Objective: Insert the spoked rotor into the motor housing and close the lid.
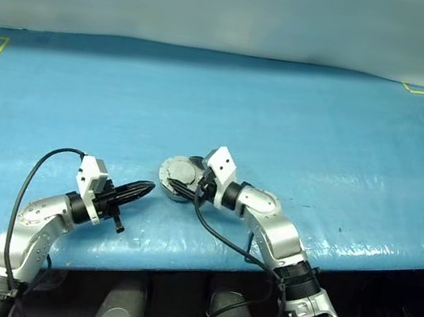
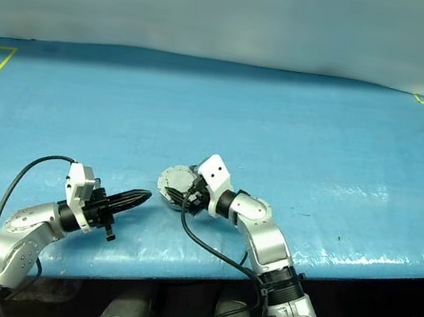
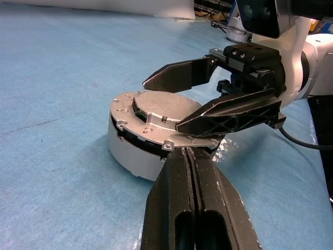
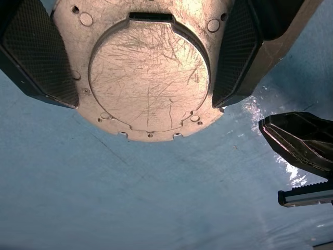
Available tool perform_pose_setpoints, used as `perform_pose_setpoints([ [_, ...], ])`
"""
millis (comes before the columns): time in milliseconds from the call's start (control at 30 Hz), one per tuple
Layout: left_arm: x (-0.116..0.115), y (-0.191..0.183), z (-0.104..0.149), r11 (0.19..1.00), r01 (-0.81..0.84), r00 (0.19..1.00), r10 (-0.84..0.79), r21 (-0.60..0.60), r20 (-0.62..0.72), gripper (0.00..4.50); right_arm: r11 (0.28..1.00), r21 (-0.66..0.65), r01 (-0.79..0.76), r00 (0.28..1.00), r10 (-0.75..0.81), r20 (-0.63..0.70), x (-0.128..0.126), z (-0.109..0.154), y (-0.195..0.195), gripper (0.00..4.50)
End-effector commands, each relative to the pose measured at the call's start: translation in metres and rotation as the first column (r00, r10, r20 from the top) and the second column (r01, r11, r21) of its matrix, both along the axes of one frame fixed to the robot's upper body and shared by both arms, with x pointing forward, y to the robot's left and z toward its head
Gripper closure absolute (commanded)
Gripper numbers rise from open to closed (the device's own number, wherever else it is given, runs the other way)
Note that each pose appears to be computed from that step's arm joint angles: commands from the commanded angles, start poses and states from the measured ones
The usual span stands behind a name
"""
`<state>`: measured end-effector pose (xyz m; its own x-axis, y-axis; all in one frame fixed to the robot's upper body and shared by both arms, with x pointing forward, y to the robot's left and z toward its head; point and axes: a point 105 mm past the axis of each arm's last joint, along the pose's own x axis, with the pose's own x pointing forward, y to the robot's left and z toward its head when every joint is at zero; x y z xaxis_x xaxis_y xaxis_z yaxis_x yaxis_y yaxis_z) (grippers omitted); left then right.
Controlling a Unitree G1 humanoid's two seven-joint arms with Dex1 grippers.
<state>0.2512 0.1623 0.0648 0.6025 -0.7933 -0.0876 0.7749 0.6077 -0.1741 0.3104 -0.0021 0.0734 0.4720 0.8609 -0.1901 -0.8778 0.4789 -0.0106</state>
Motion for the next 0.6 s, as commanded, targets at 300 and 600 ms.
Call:
perform_pose_setpoints([
  [300,-0.001,0.014,0.018,1.0,-0.025,0.998,0.025,0.013,0.063,4.5,0.999,0.028,-0.017,1.0,0.017,0.008,-0.003,0.007,0.003,1.47],
  [600,-0.002,0.012,0.015,0.999,-0.028,0.998,0.027,0.015,0.057,4.5,0.998,-0.03,-0.048,0.996,0.05,0.07,-0.002,0.014,0.002,1.47],
])
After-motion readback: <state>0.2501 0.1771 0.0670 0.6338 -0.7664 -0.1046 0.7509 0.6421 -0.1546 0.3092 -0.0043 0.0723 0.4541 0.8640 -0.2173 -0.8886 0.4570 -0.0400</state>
